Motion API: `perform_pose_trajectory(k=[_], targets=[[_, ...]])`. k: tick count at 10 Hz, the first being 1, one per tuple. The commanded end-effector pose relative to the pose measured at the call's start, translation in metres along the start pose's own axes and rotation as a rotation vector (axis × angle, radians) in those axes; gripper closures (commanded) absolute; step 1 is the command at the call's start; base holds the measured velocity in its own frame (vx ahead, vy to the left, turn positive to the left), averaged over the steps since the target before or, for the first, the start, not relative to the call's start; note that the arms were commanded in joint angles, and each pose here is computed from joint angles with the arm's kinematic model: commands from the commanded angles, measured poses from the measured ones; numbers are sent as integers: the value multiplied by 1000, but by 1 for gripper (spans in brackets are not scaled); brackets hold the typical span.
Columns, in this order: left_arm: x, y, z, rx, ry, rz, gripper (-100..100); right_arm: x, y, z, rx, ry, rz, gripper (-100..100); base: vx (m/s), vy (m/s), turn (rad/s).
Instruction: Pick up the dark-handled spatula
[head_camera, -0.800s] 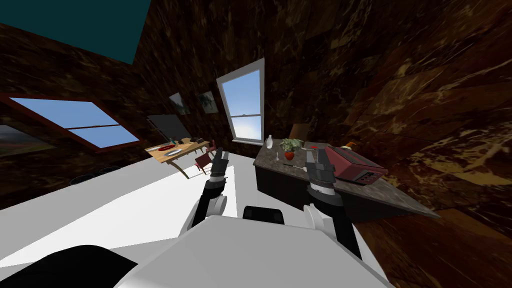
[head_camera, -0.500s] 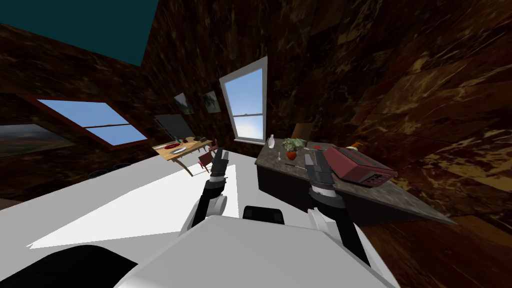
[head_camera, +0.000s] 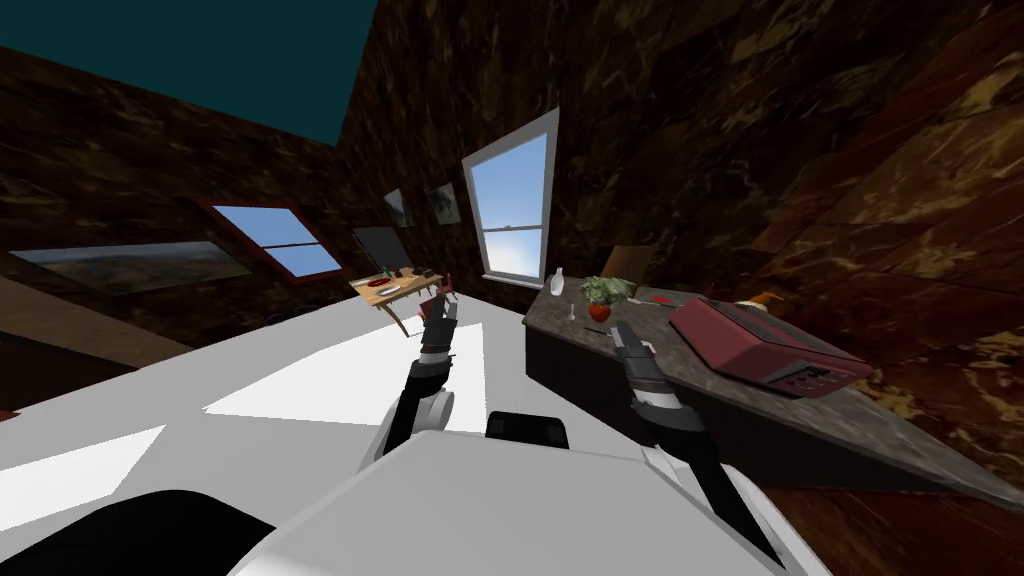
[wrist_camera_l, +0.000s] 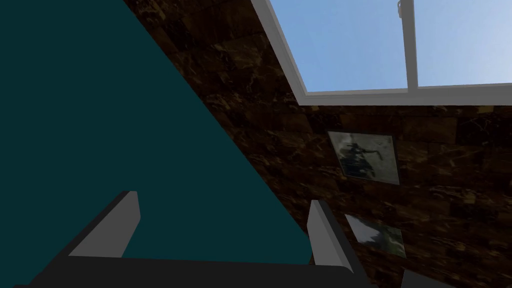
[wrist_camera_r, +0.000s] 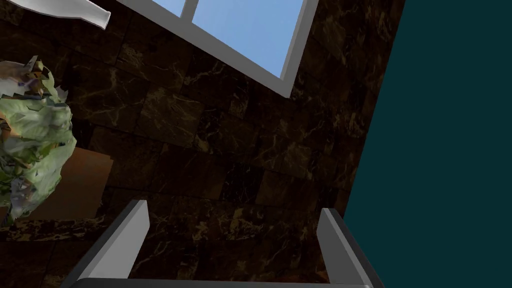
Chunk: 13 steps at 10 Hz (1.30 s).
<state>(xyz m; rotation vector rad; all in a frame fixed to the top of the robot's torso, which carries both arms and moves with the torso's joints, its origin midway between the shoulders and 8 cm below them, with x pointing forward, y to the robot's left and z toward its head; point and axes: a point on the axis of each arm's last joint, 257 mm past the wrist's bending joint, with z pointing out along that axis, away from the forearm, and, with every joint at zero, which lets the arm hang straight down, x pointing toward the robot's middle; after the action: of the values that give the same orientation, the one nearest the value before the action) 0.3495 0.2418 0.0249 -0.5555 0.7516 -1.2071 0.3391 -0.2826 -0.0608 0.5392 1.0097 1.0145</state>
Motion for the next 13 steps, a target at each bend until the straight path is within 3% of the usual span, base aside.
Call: perform_pose_trajectory(k=[1, 5, 6, 8, 9, 11, 12, 13], targets=[[0, 0, 0, 0, 0, 0, 0, -3, -18, -7, 38, 22, -30, -100, -42, 33, 66], [0, 0, 0, 0, 0, 0, 0, -19, -101, -67, 267, 178, -246, -100, -58, 41, 272], [0, 0, 0, 0, 0, 0, 0, -19, -102, -69, 271, 183, -249, -100, -45, 34, 126], [0, 0, 0, 0, 0, 0, 0, -36, -140, -109, 385, 276, -369, -100, -27, 42, 298], [0, 0, 0, 0, 0, 0, 0, -36, -140, -110, 388, 277, -369, -100, -16, 26, 128], [0, 0, 0, 0, 0, 0, 0, -59, -173, -155, 500, 373, -487, -100, -12, 24, 301], [0, 0, 0, 0, 0, 0, 0, -59, -172, -155, 497, 379, -491, -100, -7, 8, 100], [0, 0, 0, 0, 0, 0, 0, -73, -186, -177, 547, 434, -552, -100, -3, 14, 243]])
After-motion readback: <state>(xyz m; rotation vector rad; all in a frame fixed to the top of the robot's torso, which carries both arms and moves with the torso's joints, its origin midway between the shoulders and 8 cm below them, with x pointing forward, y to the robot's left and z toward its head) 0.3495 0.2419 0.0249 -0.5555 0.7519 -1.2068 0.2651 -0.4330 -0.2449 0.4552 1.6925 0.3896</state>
